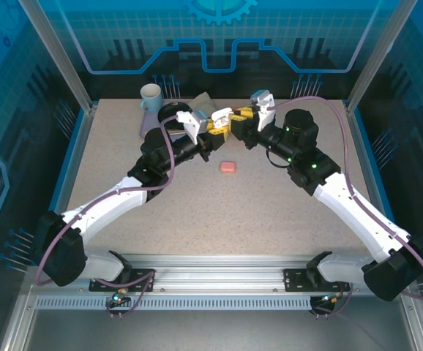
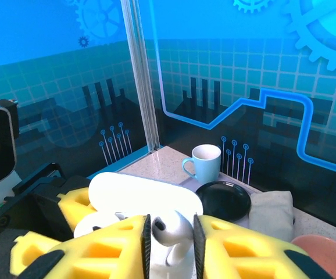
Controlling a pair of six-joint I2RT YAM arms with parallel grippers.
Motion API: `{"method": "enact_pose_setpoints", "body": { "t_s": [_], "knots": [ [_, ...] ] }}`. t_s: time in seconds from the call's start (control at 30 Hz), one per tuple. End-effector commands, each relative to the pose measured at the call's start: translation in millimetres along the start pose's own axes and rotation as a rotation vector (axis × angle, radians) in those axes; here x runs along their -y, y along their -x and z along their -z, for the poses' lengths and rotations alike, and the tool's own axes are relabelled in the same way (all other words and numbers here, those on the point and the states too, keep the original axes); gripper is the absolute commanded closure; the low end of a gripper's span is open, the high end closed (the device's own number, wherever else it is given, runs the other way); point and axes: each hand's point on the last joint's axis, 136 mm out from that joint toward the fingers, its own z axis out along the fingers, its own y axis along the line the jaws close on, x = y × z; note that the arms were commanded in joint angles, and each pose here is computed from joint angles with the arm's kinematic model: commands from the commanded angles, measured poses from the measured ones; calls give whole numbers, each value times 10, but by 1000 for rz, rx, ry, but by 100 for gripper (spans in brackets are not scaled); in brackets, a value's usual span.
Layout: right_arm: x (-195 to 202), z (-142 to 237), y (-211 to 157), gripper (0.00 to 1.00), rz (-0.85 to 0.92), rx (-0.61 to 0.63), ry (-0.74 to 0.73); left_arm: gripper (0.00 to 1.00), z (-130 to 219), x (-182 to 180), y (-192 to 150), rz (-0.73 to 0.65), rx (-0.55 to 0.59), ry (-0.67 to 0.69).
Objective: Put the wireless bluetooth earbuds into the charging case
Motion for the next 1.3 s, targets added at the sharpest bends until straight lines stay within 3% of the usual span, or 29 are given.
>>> {"method": "enact_pose_setpoints", "body": {
  "t_s": [0.0, 0.27, 0.53, 0.67, 0.8, 1.03, 1.27],
  "knots": [
    [-63, 53, 1, 70, 6, -4, 14, 100, -34, 63, 253, -18, 69, -26],
    [-24, 82, 80, 65, -5, 18, -8, 100, -37, 53, 229, -15, 66, -22],
    [254, 389, 392, 54, -136, 61, -95, 100, -36, 34, 40, -14, 34, -16],
    [414, 269, 256, 49, -233, -69, -143, 100, -38, 39, -121, -31, -3, -25],
    [470, 4, -66, 46, -336, -276, -142, 100, -27, 86, -335, -66, -74, -63],
    [623, -335, -512, 46, -441, -536, -194, 100, 51, 194, -660, -84, -166, -128],
    [664, -541, -823, 49, -486, -671, -200, 100, 70, 178, -765, -89, -189, -123]
  ]
}}
